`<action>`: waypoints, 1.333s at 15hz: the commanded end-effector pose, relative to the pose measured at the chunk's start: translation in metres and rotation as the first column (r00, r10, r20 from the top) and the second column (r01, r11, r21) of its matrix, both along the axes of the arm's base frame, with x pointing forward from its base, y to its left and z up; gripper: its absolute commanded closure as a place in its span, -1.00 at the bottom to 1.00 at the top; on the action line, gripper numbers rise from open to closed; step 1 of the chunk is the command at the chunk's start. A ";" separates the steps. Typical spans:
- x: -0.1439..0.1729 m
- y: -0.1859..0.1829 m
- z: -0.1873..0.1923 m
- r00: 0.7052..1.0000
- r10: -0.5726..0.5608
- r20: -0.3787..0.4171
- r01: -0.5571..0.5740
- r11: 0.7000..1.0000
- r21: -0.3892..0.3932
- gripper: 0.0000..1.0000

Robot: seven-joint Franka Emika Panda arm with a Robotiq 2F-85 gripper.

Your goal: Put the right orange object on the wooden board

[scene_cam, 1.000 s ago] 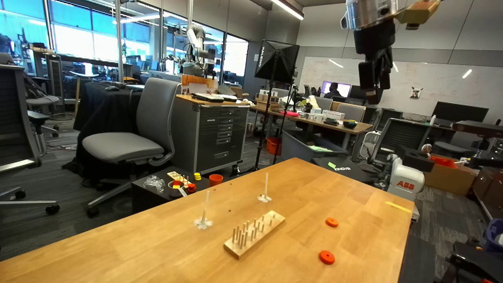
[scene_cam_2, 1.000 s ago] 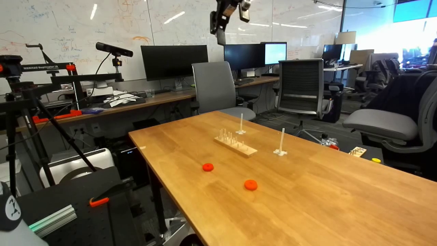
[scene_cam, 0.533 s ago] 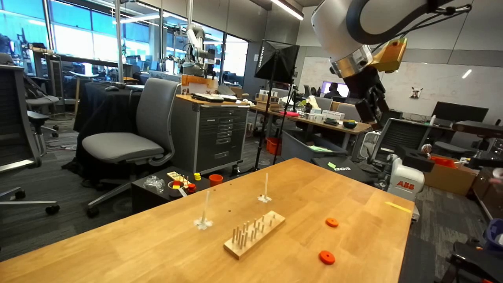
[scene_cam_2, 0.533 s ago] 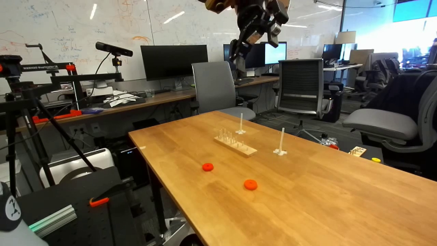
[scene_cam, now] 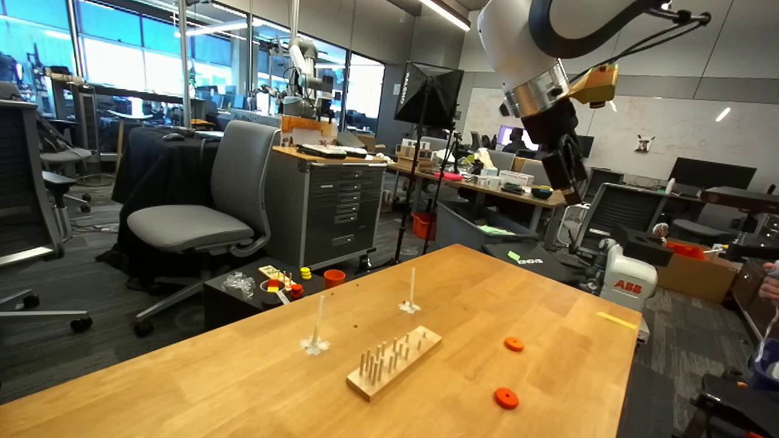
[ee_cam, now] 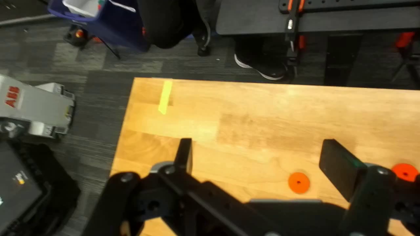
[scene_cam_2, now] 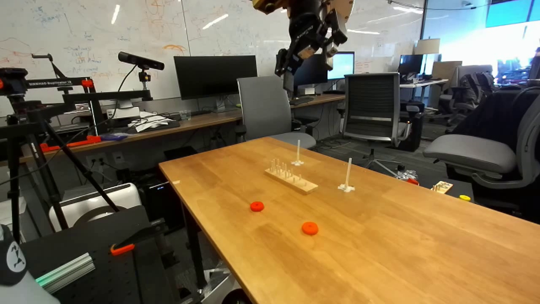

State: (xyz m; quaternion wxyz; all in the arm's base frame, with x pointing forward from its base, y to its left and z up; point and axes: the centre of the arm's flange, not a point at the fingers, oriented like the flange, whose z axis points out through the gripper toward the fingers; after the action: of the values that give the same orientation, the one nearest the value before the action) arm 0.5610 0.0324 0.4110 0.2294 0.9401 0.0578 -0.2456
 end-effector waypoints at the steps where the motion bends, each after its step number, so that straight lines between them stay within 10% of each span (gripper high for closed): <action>1: 0.038 0.001 -0.047 1.000 0.014 0.006 -0.015 0.980 0.201 -1.00; 8: 0.097 -0.035 -0.194 0.993 -0.119 0.019 0.090 0.841 0.533 -1.00; 9: 0.068 -0.027 -0.172 0.995 -0.101 0.028 0.078 0.889 0.451 -1.00; 14: 0.081 -0.040 -0.207 0.992 -0.127 0.015 0.103 0.858 0.504 -1.00; 20: 0.073 -0.037 -0.250 0.990 -0.124 0.066 0.085 0.905 0.416 -1.00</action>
State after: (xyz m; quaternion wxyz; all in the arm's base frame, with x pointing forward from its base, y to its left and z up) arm 0.6384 -0.0032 0.1815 -0.0135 0.9770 0.0594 -0.2043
